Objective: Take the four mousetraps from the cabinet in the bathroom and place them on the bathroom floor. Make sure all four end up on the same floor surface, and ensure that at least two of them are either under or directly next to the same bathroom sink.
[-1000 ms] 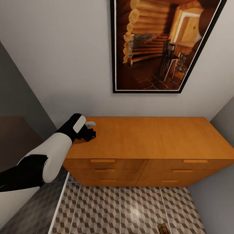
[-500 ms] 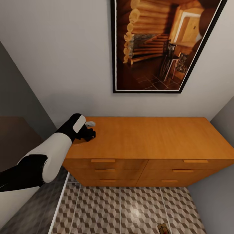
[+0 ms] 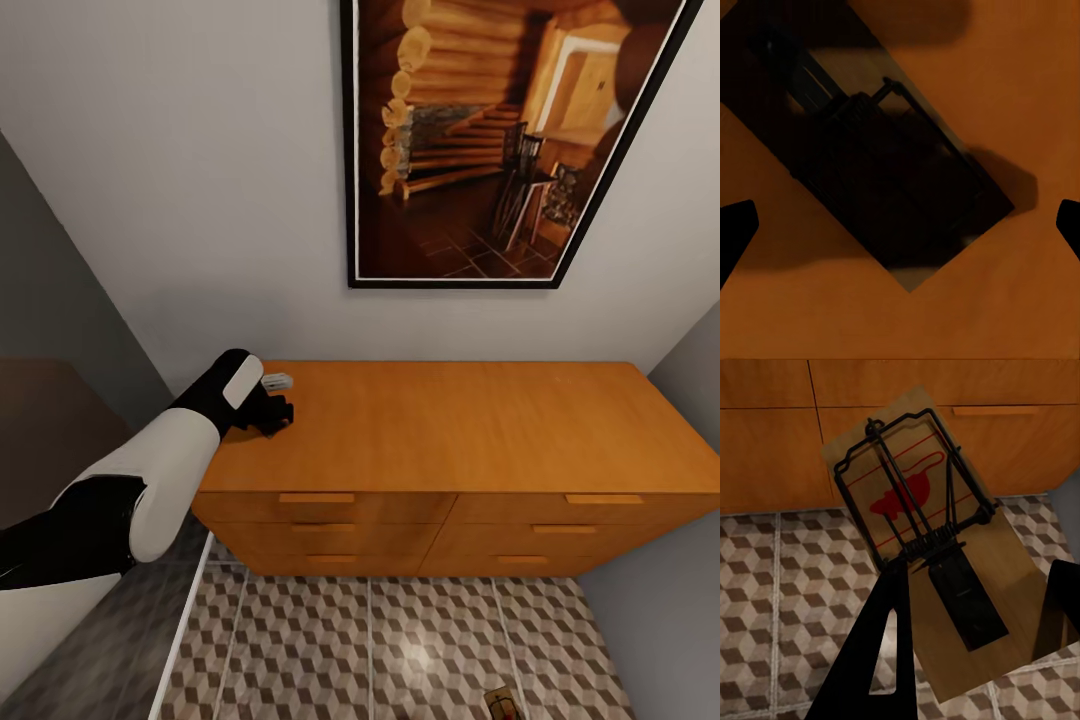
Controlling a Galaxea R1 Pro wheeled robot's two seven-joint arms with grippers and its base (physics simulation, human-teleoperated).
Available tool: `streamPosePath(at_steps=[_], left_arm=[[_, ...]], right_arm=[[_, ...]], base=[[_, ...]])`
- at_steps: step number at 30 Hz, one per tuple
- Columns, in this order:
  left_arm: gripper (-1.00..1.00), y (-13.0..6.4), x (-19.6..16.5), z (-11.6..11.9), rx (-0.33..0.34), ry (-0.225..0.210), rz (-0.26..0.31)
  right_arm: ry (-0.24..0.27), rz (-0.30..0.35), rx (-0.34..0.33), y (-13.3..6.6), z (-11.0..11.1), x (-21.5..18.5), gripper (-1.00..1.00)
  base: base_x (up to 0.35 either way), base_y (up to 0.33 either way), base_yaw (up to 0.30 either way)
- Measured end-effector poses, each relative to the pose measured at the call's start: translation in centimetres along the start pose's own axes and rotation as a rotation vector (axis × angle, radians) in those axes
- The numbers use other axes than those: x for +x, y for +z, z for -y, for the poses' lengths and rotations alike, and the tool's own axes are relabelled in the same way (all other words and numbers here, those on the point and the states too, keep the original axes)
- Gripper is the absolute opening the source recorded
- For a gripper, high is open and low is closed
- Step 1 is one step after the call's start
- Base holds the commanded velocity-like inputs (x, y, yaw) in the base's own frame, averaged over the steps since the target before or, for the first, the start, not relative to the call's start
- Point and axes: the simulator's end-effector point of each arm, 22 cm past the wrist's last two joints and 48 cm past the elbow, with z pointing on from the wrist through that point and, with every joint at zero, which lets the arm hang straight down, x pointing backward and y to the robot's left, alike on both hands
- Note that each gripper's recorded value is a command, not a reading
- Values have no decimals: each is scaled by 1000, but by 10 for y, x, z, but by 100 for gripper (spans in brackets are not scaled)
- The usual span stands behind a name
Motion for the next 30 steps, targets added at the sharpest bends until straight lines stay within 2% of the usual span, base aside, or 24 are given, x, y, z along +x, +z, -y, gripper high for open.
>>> streamPosePath(at_steps=[14, 30], left_arm=[[100, 0, 0, 0, 0, -1, 1], [100, 4, 2, 10, 42, -28, -8]], right_arm=[[1, 0, 0, 0, -1, 0, -100], [2, -7, -2, -1, -2, 3, -100]], base=[[0, 0, 15], [0, 0, 242]])
